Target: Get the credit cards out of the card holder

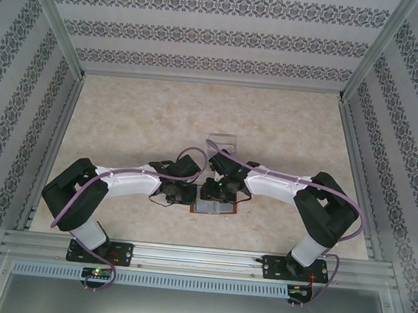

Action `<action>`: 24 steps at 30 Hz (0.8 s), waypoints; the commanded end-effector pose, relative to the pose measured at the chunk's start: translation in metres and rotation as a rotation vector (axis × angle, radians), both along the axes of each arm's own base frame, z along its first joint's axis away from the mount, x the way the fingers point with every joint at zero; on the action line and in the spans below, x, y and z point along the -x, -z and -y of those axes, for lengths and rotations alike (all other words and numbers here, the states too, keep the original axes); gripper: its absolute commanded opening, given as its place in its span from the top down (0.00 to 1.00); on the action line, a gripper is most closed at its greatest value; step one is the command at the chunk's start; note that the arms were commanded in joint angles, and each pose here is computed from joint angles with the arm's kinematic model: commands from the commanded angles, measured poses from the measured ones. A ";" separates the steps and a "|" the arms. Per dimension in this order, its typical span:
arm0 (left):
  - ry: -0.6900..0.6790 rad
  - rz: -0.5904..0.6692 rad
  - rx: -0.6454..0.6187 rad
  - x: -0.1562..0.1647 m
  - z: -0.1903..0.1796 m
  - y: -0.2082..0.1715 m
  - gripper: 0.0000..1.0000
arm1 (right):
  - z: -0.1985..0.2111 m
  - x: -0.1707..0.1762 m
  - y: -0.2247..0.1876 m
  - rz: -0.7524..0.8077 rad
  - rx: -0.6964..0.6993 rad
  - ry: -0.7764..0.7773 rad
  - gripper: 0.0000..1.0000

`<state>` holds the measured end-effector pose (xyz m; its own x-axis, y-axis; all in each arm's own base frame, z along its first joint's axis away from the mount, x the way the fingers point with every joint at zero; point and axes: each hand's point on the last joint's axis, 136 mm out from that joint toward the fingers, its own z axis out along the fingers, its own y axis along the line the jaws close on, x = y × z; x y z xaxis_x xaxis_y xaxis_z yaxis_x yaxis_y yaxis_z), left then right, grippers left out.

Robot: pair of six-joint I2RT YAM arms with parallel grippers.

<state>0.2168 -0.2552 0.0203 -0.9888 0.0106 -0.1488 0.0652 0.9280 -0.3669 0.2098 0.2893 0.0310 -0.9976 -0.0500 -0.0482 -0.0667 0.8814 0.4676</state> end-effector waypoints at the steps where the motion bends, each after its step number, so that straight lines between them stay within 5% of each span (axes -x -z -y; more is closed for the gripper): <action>1: -0.002 0.022 0.015 -0.003 0.003 -0.013 0.86 | 0.003 0.000 0.000 0.011 0.035 0.002 0.62; 24: -0.029 0.047 0.097 -0.014 0.019 -0.031 0.85 | 0.015 -0.001 -0.006 0.037 0.079 0.004 0.57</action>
<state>0.2214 -0.2660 0.0325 -0.9885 -0.0073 -0.1513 0.0562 0.9097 -0.4114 0.2099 0.2777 0.0297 -0.9973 -0.0449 -0.0585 -0.0652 0.9076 0.4147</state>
